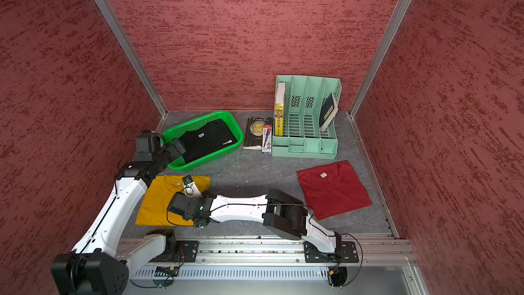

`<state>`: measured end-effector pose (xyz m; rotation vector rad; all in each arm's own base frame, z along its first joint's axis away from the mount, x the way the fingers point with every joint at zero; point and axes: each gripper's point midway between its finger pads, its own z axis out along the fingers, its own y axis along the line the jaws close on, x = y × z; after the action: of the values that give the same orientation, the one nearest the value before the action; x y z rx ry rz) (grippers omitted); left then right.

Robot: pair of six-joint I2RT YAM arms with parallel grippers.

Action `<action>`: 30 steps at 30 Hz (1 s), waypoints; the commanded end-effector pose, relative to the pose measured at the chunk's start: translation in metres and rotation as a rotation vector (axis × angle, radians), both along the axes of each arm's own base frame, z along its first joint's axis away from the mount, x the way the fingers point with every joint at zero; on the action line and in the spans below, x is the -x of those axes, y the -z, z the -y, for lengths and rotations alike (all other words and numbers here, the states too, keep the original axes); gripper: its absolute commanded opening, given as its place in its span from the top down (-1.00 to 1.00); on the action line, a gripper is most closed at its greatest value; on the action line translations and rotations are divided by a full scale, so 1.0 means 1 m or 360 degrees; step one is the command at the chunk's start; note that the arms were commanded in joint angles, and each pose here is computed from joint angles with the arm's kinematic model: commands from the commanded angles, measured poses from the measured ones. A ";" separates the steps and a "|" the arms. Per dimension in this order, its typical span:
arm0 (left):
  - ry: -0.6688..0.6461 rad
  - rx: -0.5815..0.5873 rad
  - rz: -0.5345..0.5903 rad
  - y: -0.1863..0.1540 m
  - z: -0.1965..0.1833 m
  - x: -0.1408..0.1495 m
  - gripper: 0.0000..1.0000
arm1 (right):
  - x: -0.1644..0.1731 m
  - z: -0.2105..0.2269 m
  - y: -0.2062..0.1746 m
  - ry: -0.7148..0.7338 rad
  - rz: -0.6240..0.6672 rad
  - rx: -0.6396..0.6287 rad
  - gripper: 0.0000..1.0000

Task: Put the folded t-shirts into the basket
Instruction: Move the T-shirt to the center of the board.

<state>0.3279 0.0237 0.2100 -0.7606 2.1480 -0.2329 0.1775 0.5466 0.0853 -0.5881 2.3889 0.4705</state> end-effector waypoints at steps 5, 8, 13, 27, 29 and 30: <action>0.0004 -0.0010 0.0017 0.007 -0.002 -0.001 -1.00 | -0.008 0.035 0.067 0.0095 0.0067 0.0357 -0.46; 0.0004 -0.0030 -0.0006 0.011 -0.003 -0.002 -0.99 | -0.013 0.053 0.085 0.0152 0.0111 0.0461 -0.46; 0.0022 -0.0038 -0.0023 0.013 0.002 -0.002 -1.00 | -0.017 0.100 0.096 0.0281 0.0164 0.0655 -0.46; 0.0483 0.0149 -0.0115 0.054 0.120 0.027 -0.99 | -0.011 0.373 0.072 0.0754 0.0028 0.0958 -0.49; 0.0594 0.0095 -0.0149 0.065 0.138 0.035 -1.00 | -0.015 0.389 0.059 0.0836 0.0009 0.0921 -0.51; 0.0636 0.0063 -0.0176 0.070 0.145 0.039 -0.99 | -0.018 0.390 0.052 0.0847 0.0010 0.0880 -0.51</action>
<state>0.2921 -0.1082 0.1467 -0.4292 2.3832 -0.4703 0.2049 0.1923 0.0302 -0.1841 2.4895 -0.3143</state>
